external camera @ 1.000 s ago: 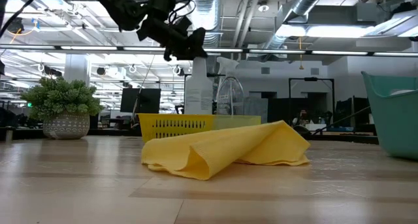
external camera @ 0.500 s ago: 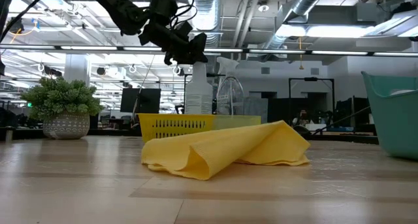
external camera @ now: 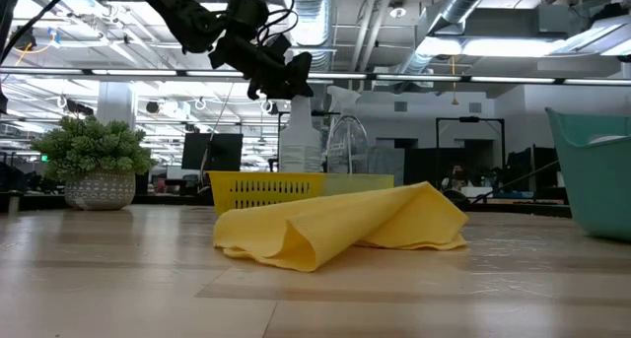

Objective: Pick & Place Kitchen Items
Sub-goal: Put the blue bottle into the top yellow bin

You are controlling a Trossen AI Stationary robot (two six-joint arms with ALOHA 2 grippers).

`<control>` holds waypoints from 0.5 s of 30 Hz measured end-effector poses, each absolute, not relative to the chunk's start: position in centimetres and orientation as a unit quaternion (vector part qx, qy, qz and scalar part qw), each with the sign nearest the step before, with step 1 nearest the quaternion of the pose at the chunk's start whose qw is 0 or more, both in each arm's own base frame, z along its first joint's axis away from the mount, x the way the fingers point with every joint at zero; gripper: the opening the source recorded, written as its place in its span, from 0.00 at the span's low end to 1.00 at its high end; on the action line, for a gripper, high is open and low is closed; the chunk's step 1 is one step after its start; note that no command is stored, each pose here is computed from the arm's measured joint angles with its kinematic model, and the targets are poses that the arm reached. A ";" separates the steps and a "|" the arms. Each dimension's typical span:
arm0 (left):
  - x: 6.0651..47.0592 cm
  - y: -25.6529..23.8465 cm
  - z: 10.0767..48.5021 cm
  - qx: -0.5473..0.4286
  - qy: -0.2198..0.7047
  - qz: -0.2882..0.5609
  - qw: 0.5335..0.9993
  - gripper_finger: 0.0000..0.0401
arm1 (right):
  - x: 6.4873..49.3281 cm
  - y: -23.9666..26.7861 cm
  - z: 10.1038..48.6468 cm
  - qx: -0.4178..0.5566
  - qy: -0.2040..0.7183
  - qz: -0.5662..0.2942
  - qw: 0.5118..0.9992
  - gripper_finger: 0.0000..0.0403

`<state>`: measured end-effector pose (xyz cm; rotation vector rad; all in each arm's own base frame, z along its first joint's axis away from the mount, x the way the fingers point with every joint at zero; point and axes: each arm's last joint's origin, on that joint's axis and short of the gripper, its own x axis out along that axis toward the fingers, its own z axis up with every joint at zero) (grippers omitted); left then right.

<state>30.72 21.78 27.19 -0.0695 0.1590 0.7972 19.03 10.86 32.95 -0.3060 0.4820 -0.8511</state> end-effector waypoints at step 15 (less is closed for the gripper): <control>30.5 21.7 26.9 -0.052 0.102 0.399 0.910 0.50 | 19.0 10.9 32.9 -0.146 0.231 -0.407 0.872 0.62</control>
